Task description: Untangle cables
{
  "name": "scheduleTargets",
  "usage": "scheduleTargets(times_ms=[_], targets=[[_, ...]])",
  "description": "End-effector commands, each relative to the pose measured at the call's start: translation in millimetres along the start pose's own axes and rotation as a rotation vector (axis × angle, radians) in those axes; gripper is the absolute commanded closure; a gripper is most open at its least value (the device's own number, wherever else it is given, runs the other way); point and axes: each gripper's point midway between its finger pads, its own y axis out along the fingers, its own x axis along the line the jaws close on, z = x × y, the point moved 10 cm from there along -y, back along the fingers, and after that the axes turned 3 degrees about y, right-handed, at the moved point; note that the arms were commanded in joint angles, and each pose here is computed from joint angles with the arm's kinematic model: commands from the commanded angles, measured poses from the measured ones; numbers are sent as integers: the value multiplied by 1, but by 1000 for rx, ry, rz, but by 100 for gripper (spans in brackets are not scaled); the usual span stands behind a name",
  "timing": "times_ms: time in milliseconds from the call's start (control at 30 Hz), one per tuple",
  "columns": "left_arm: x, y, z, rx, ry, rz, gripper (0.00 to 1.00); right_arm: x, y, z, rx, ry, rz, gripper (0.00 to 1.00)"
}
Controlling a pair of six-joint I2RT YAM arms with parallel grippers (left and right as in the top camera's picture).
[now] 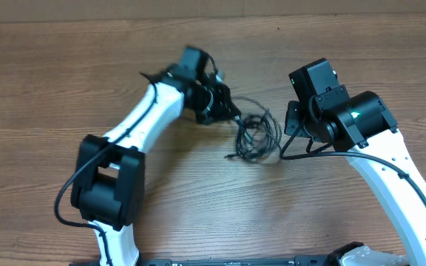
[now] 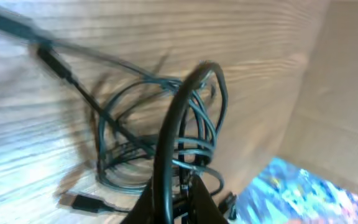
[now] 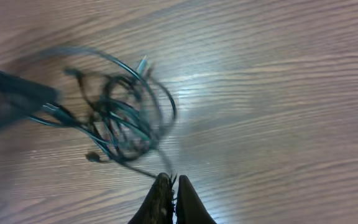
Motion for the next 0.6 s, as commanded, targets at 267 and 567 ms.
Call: scheduleTargets(times_ms=[267, 567], targets=[[-45, -53, -15, -22, 327, 73, 96, 28, 40, 18, 193, -224, -328, 0], [-50, -54, -12, 8, 352, 155, 96, 43, 81, 17, 271, -182, -332, 0]])
